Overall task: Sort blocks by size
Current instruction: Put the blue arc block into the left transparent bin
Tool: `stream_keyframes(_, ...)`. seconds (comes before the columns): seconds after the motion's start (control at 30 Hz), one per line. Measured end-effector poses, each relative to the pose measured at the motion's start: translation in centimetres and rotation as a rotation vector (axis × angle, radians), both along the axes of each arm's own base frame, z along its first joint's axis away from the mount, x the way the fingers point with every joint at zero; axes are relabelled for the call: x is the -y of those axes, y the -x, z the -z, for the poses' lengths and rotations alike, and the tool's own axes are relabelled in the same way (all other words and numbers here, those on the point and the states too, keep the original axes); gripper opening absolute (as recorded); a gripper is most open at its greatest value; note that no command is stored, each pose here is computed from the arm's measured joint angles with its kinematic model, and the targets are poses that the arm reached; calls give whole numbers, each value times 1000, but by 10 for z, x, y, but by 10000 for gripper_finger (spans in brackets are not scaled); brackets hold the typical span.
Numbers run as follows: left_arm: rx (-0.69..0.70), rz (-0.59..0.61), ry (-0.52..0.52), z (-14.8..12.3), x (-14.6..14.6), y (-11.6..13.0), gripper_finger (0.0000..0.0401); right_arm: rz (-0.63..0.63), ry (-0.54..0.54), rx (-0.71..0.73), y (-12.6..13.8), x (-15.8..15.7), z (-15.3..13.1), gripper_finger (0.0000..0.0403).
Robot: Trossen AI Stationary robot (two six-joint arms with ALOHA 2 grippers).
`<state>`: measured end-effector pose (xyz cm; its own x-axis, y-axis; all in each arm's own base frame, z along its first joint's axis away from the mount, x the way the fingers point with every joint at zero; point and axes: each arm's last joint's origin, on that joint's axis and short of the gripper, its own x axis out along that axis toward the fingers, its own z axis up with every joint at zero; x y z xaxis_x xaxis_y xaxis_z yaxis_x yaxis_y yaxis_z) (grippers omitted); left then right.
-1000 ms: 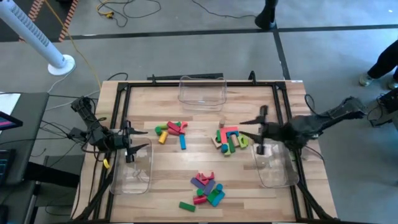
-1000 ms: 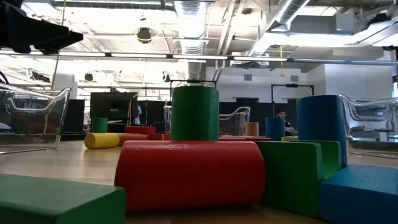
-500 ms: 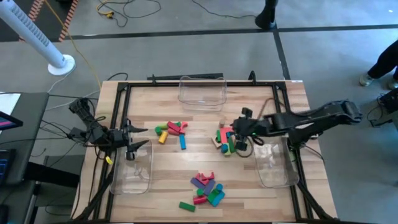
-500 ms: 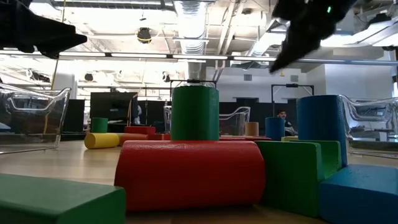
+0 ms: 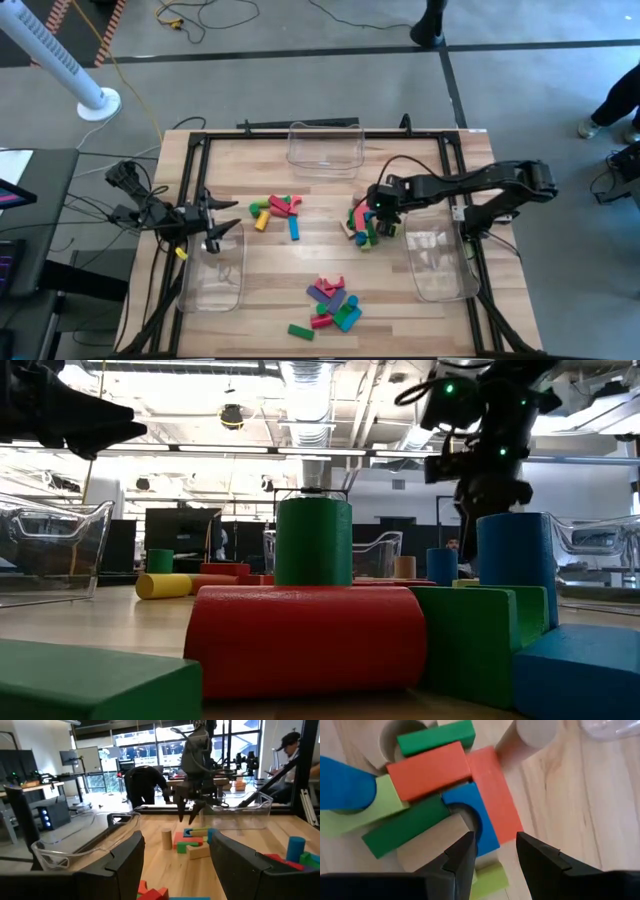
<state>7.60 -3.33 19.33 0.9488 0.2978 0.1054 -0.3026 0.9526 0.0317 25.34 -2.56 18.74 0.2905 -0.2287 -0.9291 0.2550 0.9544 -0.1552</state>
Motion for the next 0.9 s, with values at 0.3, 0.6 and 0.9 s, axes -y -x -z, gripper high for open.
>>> stream_keyframes(0.3, 3, 1, 12, 0, 0, 0, 215, -30, 1, -91, -8, 3, 22, 179)
stream_keyframes(0.6, 4, 1, 13, 0, 0, 0, 215, -30, 21, -125, -15, 20, 40, 177)
stream_keyframes(0.9, 2, -1, 5, 0, 0, 0, 215, -75, 34, -136, -16, 20, 40, 100)
